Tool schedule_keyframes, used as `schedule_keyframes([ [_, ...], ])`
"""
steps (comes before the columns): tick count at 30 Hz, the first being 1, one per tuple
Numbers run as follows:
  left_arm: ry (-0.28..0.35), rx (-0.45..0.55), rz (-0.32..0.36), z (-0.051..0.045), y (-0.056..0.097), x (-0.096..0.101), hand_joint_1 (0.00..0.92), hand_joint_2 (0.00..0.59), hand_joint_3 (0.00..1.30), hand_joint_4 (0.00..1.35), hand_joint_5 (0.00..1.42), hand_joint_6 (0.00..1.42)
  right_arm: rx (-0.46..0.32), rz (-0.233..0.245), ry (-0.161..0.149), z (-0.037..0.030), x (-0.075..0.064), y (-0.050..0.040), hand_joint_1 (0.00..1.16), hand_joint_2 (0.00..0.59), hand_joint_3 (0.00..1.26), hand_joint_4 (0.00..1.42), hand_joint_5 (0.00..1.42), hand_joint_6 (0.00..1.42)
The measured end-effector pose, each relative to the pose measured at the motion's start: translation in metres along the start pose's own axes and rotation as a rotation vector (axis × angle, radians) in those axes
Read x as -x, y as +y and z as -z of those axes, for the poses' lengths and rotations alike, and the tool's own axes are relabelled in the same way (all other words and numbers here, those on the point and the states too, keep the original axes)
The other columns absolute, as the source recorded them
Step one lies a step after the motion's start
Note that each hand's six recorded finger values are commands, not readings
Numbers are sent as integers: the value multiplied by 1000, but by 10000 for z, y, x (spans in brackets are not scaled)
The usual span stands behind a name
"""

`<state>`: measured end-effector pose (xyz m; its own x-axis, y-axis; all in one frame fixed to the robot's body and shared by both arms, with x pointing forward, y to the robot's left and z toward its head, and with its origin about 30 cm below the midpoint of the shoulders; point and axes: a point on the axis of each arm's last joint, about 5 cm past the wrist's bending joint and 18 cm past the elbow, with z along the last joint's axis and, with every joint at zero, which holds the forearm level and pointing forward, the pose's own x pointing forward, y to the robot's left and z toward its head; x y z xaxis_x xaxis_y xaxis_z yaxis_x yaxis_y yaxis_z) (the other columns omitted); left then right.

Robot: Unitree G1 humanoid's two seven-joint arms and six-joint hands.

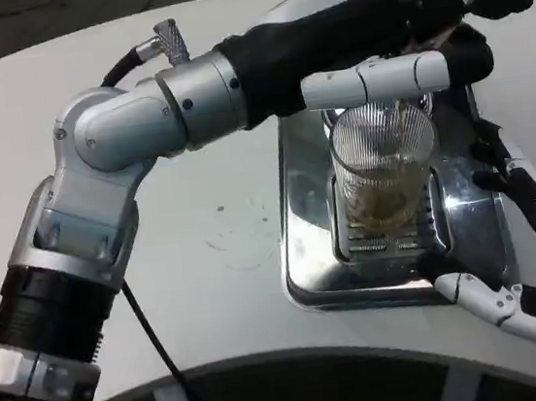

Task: Grasp the cup under the faucet to collect the drink, then remove the cup.

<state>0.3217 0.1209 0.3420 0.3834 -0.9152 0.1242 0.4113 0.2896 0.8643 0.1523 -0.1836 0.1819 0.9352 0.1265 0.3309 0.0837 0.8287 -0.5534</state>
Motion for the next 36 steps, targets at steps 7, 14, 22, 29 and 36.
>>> schedule_keyframes([
  [7,1,0,0,-6,1,0,0,99,142,65,162,157,-17,-2,-16,16,-104,62,613,253,0,63,122,0],
  [14,2,1,0,-7,3,1,0,102,143,65,162,159,-29,1,-8,64,-182,119,608,249,0,64,122,0],
  [22,3,5,-1,3,2,4,0,103,143,65,162,159,-31,40,-29,82,-315,174,603,247,3,64,122,0],
  [29,4,6,-1,14,4,5,0,103,143,65,162,159,-37,58,-43,125,-415,213,602,247,4,64,122,0],
  [36,4,4,1,14,18,0,0,103,143,65,162,159,-56,52,-62,180,-474,248,603,239,12,64,122,0],
])
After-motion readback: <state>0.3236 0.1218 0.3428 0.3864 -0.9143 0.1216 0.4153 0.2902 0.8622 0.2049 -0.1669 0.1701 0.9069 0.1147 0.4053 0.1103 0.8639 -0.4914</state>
